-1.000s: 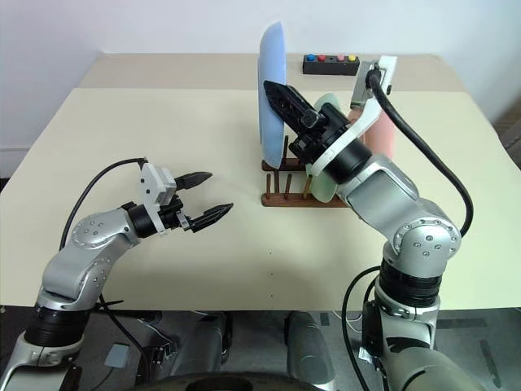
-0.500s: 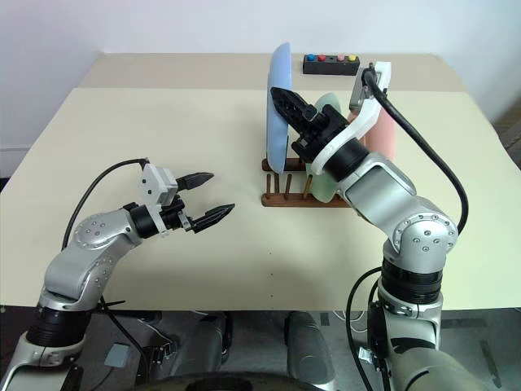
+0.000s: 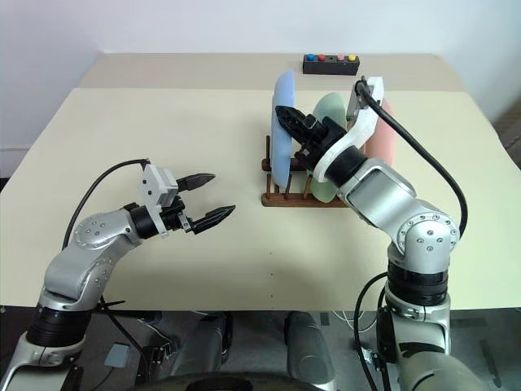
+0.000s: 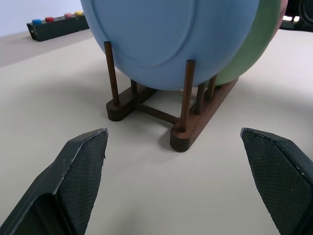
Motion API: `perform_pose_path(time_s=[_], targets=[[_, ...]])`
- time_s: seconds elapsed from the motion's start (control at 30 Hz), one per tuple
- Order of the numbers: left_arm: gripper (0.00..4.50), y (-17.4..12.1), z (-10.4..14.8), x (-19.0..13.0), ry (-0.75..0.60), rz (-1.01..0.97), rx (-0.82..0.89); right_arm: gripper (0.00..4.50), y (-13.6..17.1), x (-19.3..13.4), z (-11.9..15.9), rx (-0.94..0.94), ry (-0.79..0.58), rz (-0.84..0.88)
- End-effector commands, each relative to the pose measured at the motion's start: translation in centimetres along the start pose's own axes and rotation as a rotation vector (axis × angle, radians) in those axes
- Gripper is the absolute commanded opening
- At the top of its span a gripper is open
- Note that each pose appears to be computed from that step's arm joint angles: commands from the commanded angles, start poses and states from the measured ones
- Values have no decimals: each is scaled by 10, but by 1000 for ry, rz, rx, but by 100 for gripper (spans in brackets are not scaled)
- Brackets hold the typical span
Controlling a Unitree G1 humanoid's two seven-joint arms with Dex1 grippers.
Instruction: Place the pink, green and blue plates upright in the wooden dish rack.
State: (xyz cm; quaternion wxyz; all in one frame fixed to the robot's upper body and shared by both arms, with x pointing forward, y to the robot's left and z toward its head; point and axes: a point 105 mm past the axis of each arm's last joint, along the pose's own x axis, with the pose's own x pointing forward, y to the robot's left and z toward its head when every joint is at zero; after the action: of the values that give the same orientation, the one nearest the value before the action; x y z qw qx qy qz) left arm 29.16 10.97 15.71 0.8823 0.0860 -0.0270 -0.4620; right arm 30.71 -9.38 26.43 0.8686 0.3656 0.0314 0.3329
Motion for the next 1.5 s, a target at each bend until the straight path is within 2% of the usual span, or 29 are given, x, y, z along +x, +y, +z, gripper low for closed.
perform_pose_path(time_s=[0.03,0.17,0.3,0.43,0.9,1.03,1.2,1.27,1.37,1.5], targets=[[446,-2,13,1,-45,-10,34,0,3,-2,5,22,-15,9],[446,-2,13,1,-45,-9,35,0,0,-3,3,33,-2,-4],[450,-2,13,1,-46,-8,37,136,-1,-4,2,33,2,-7],[450,-2,13,2,-47,-9,35,338,0,-3,5,8,-1,2],[450,-3,13,4,-51,-18,27,338,22,-9,19,-275,41,67],[450,-2,12,5,-53,-19,28,338,40,-17,34,-510,5,139],[450,2,13,6,-60,3,36,338,55,-42,76,-802,-142,224],[450,7,12,5,-64,28,39,338,41,-63,91,-927,-141,191],[450,13,10,2,-65,51,42,338,14,-91,110,-986,-120,110],[450,23,6,-2,-54,85,43,338,-11,-121,112,-1004,-73,63]])
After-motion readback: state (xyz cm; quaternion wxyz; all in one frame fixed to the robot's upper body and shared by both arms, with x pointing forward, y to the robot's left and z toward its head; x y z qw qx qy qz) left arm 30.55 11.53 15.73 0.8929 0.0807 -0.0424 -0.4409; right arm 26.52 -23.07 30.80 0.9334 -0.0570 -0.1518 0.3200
